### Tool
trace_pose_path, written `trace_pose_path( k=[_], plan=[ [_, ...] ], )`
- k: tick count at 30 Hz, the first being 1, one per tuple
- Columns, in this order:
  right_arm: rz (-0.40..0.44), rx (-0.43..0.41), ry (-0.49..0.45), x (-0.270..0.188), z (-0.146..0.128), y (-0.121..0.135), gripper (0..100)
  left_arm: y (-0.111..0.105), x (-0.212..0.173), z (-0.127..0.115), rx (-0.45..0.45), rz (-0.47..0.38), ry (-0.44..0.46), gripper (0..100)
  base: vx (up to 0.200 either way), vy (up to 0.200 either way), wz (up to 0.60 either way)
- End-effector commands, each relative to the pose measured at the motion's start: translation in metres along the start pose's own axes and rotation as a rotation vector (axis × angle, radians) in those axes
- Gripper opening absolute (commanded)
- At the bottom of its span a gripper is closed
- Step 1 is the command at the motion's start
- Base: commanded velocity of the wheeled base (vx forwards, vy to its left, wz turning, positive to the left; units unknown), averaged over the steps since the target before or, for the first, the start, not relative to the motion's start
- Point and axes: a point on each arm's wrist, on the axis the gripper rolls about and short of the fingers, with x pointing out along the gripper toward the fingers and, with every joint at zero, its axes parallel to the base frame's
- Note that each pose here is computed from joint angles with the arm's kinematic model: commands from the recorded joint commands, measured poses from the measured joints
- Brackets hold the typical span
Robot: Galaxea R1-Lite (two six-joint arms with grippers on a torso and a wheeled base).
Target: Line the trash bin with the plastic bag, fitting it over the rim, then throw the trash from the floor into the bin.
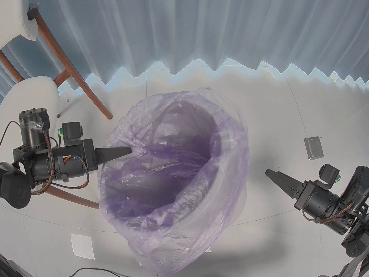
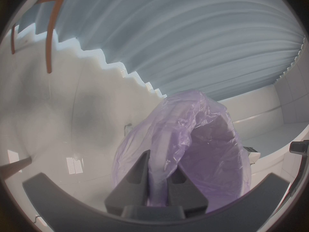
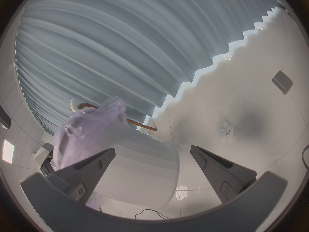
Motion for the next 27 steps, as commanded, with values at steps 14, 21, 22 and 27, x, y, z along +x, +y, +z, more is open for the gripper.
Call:
trace_pose_path(
  k=[14, 21, 22, 27],
  plan=[
    [0.206, 0.14, 0.172, 0.009, -0.021, 0.027, 100, 0.015, -0.002, -0.014, -0.058, 0.044, 0.023, 0, 0.0, 0.0, 0.0],
    [0.263, 0.125, 0.144, 0.017, -0.014, 0.037, 100, 0.015, -0.001, -0.015, -0.053, 0.042, 0.028, 0, 0.0, 0.0, 0.0],
    [0.271, 0.125, 0.14, 0.018, -0.014, 0.038, 100, 0.015, -0.001, -0.016, -0.053, 0.041, 0.03, 0, 0.0, 0.0, 0.0],
    [0.301, 0.122, 0.136, 0.024, -0.013, 0.045, 100, 0.014, 0.0, -0.018, -0.055, 0.039, 0.037, 0, 0.0, 0.0, 0.0]
  ],
)
